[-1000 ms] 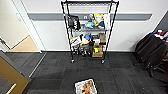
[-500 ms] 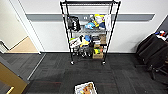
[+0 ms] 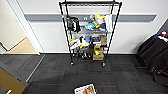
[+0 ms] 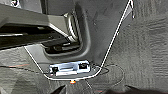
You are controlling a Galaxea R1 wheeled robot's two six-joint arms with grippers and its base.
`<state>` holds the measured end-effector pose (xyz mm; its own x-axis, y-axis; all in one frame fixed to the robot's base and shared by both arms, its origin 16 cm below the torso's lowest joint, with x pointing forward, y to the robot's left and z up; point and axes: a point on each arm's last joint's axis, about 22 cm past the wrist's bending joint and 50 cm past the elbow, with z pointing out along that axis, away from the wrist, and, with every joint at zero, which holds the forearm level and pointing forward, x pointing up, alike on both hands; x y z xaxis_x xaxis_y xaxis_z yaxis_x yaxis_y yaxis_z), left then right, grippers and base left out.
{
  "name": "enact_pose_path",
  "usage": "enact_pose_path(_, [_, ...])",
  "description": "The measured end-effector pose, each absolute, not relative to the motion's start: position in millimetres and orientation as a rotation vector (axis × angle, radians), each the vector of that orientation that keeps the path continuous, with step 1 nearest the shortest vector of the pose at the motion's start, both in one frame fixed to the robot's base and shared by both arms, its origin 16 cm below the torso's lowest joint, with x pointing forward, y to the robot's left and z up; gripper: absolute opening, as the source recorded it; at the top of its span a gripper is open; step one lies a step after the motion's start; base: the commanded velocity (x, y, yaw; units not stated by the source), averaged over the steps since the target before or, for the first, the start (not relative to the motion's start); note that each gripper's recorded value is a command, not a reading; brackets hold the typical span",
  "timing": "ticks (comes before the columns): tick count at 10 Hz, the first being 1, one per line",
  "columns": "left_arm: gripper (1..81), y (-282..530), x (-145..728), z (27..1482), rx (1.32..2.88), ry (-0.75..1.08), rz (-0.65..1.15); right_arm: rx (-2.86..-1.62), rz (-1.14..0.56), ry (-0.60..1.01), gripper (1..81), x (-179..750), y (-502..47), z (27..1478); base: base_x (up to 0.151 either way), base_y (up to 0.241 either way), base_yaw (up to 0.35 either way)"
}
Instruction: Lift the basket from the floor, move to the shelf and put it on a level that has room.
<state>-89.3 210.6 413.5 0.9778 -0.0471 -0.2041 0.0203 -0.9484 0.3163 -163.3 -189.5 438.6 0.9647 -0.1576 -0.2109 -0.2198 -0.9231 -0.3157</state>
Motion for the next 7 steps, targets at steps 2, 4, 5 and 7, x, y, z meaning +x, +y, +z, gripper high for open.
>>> enact_pose_path(2, [81.1,210.2,-88.8,413.5,2.803,-0.019,-0.299,-2.773,0.258,0.274,81.1,-162.8,-189.5,438.5,0.040,0.000,0.000])
enact_pose_path(4, [81.1,210.3,-86.3,413.0,2.804,-0.020,-0.294,-2.773,0.251,0.274,81.1,-158.4,-189.5,437.3,0.000,0.000,0.000])
enact_pose_path(5, [81.1,210.3,-88.7,413.4,2.803,-0.019,-0.298,-2.773,0.253,0.273,81.1,-159.5,-189.5,437.5,0.000,0.000,0.000])
enact_pose_path(7, [81.1,209.6,-91.4,414.1,2.800,-0.018,-0.306,-2.773,0.254,0.274,81.1,-160.3,-189.4,437.7,0.000,0.000,0.000])
